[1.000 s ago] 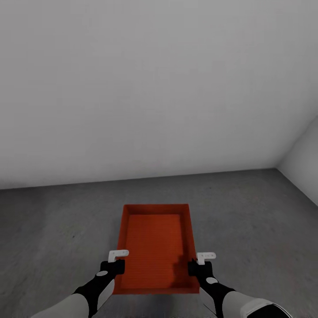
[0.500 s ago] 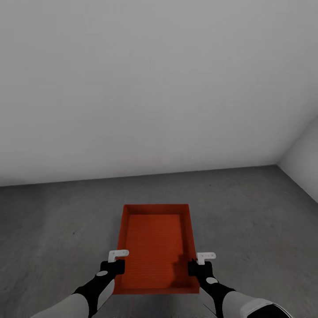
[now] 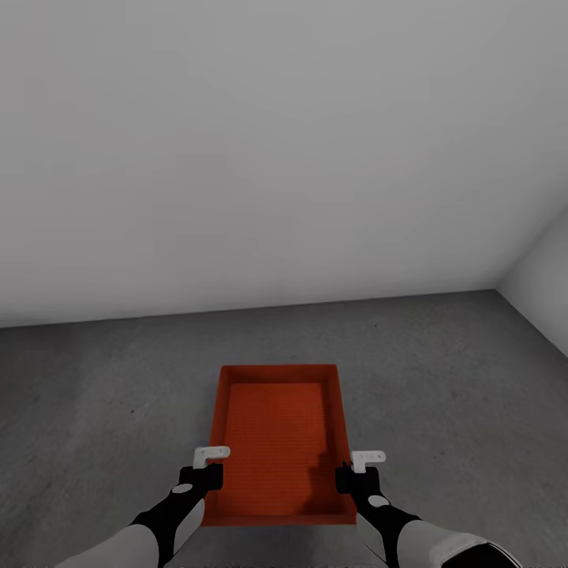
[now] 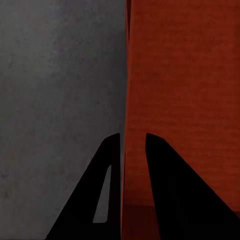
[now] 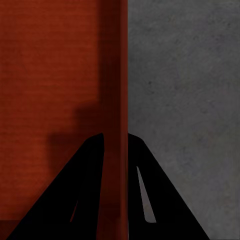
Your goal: Move the two storage containers from the living room to the garage. In the garage, place one container on the floor and stack the other container on top of it (either order is fine).
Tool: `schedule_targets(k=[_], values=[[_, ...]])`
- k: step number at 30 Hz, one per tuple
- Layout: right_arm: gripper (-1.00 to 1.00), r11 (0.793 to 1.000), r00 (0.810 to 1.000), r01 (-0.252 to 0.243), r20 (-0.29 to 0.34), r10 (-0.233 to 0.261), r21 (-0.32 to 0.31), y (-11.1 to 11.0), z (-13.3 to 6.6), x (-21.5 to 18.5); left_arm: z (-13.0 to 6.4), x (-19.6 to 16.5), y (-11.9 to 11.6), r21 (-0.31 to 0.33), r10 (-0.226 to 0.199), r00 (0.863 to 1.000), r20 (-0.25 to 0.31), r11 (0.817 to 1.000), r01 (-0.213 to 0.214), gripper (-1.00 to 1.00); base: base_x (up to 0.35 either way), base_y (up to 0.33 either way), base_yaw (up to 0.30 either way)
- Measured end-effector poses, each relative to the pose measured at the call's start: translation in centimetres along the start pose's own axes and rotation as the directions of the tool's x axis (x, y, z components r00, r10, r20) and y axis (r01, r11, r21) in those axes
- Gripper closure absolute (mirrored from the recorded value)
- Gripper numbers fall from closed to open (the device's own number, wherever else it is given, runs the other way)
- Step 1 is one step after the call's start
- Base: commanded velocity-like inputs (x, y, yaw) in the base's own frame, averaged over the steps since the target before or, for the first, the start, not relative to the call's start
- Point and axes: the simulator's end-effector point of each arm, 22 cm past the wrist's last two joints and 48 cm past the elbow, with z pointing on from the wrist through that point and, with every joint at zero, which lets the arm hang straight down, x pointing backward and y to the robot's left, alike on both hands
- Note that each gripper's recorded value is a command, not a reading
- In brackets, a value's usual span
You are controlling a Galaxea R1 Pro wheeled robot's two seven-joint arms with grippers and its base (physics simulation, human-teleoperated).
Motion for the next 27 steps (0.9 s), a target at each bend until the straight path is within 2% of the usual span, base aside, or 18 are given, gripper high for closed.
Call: schedule_targets(k=[27], values=[[1.00, 1.000, 0.999, 0.000, -0.040, 0.000, -0.001, 0.0, 0.6, 2.3, 0.9, 2.2, 0.0, -0.002, 0.002, 0.999, -0.040, 1.000, -0.002, 1.00, 0.000, 0.000, 0.000]])
